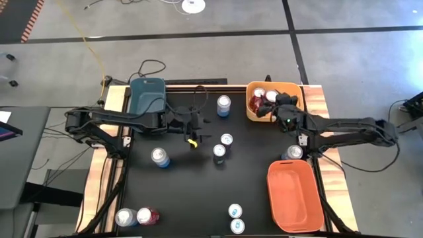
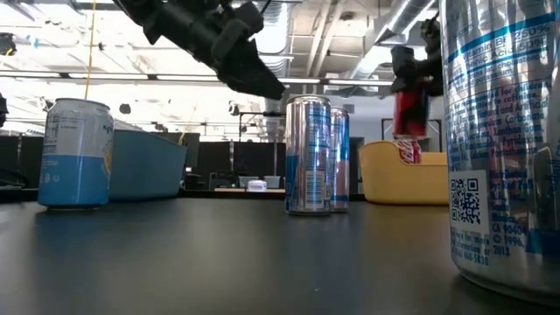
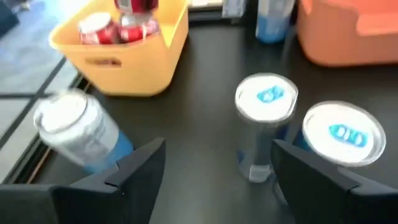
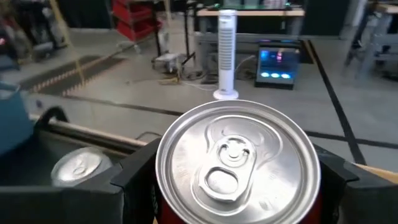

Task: Sort soda cans
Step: Put the top red soda can into the yellow bin

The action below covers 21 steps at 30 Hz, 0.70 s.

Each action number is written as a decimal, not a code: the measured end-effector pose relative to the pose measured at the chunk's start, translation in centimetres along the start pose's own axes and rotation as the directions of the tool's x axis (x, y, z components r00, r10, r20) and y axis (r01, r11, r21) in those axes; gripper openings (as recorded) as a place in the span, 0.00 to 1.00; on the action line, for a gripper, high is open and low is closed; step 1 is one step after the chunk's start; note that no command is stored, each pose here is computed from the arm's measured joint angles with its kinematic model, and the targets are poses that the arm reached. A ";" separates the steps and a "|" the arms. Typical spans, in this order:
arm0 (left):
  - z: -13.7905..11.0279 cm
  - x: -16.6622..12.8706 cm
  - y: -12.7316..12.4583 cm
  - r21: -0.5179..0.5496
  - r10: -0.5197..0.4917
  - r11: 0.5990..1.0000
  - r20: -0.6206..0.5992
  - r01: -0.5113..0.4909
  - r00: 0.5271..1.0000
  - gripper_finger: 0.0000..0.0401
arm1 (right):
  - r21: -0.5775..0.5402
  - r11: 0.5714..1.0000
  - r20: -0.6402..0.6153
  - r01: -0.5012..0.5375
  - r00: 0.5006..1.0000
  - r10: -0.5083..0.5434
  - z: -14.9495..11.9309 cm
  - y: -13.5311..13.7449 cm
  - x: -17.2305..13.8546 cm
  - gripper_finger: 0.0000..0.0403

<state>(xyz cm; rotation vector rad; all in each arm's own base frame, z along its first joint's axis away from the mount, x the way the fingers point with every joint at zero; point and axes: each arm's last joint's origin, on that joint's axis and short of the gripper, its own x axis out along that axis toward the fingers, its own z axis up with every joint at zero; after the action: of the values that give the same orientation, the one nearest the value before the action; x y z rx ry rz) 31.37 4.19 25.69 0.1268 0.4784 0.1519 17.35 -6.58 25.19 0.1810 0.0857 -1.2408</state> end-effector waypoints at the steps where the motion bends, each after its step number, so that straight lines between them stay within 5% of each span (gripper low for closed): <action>1: 0.0 0.0 0.0 0.000 -0.001 1.000 0.000 0.001 1.000 0.70 | 0.013 1.000 0.004 0.014 1.000 -0.014 0.0 -0.3 0.2 0.74; 12: 0.1 -0.1 0.0 0.001 -0.001 1.000 0.001 0.001 1.000 0.68 | 0.034 0.993 0.035 0.109 0.993 -0.111 0.8 -2.6 0.9 0.74; 21: 0.0 -0.1 0.0 -0.006 -0.001 1.000 -0.003 0.001 1.000 0.68 | 0.149 0.966 -0.046 0.212 0.977 -0.208 -2.2 -5.4 3.1 0.74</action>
<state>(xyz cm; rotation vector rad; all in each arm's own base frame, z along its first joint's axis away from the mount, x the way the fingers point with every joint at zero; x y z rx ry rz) 31.29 4.13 25.75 0.1206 0.4807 0.1528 13.30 -10.78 22.05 0.3313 0.0356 -1.4575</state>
